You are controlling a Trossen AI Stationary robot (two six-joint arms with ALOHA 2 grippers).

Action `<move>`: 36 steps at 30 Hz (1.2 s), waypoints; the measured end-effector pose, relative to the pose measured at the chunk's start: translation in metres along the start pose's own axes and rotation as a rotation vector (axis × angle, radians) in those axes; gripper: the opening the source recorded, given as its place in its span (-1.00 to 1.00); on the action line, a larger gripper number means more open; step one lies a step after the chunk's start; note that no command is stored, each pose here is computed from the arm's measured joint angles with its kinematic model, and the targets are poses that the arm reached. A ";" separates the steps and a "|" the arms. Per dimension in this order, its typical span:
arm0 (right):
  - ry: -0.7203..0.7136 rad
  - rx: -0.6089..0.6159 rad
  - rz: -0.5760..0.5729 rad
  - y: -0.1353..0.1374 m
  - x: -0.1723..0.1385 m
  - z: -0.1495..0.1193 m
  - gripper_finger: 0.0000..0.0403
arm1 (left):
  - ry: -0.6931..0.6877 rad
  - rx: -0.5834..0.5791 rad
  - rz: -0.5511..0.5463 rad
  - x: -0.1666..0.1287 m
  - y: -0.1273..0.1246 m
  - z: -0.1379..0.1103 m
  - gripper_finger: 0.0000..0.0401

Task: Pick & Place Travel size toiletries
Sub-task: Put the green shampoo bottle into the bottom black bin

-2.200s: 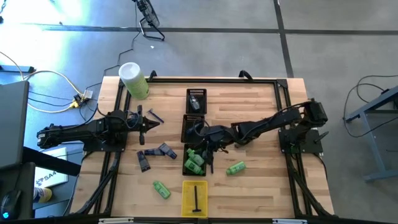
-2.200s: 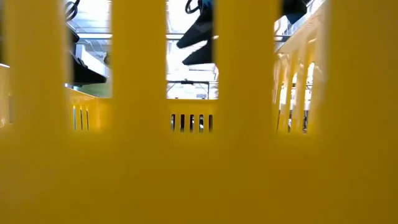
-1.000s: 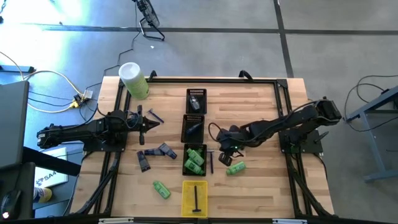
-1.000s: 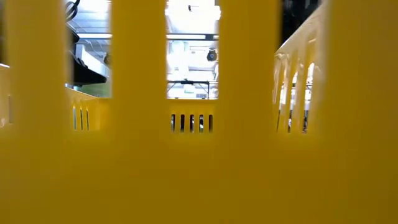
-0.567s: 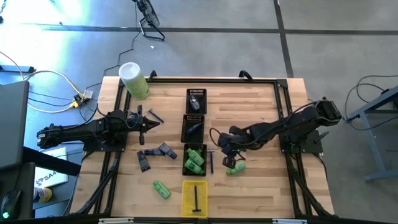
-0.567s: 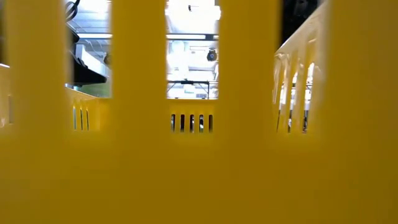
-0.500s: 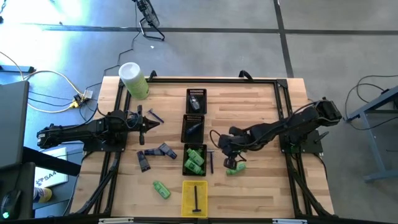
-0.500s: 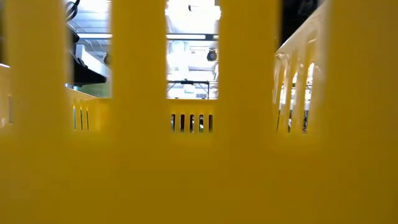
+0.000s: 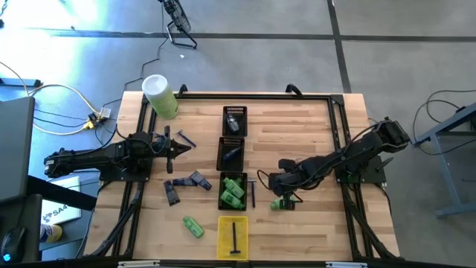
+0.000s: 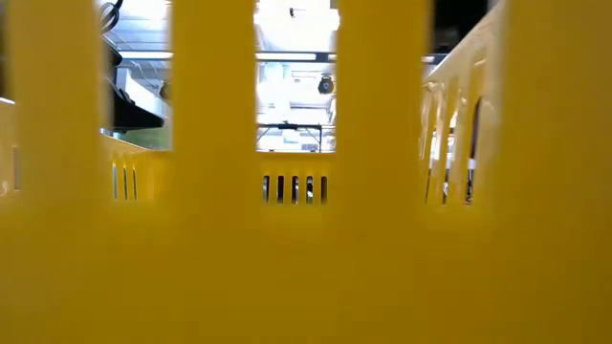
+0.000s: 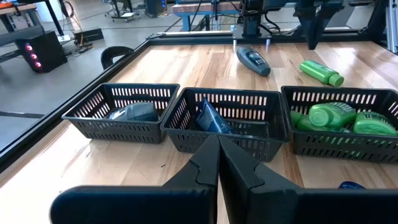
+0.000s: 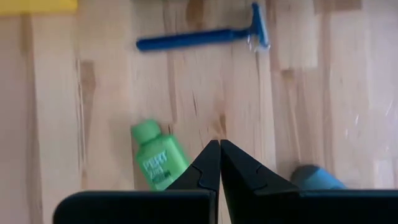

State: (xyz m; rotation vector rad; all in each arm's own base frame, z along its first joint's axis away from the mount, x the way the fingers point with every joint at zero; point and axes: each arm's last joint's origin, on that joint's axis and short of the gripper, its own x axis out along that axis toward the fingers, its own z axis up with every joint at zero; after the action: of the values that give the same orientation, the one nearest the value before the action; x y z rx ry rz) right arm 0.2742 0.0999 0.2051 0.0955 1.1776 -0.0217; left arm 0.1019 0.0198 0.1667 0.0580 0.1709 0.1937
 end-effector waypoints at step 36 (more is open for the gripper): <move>-0.131 0.023 0.022 0.018 -0.020 -0.038 -0.98 | 0.000 0.000 0.000 0.000 0.000 0.000 -0.97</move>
State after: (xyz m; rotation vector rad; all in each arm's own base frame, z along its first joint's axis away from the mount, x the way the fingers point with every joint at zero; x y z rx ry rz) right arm 0.2323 0.1208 0.2104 0.1253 1.0452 -0.0219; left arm 0.1019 0.0199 0.1667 0.0578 0.1709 0.1936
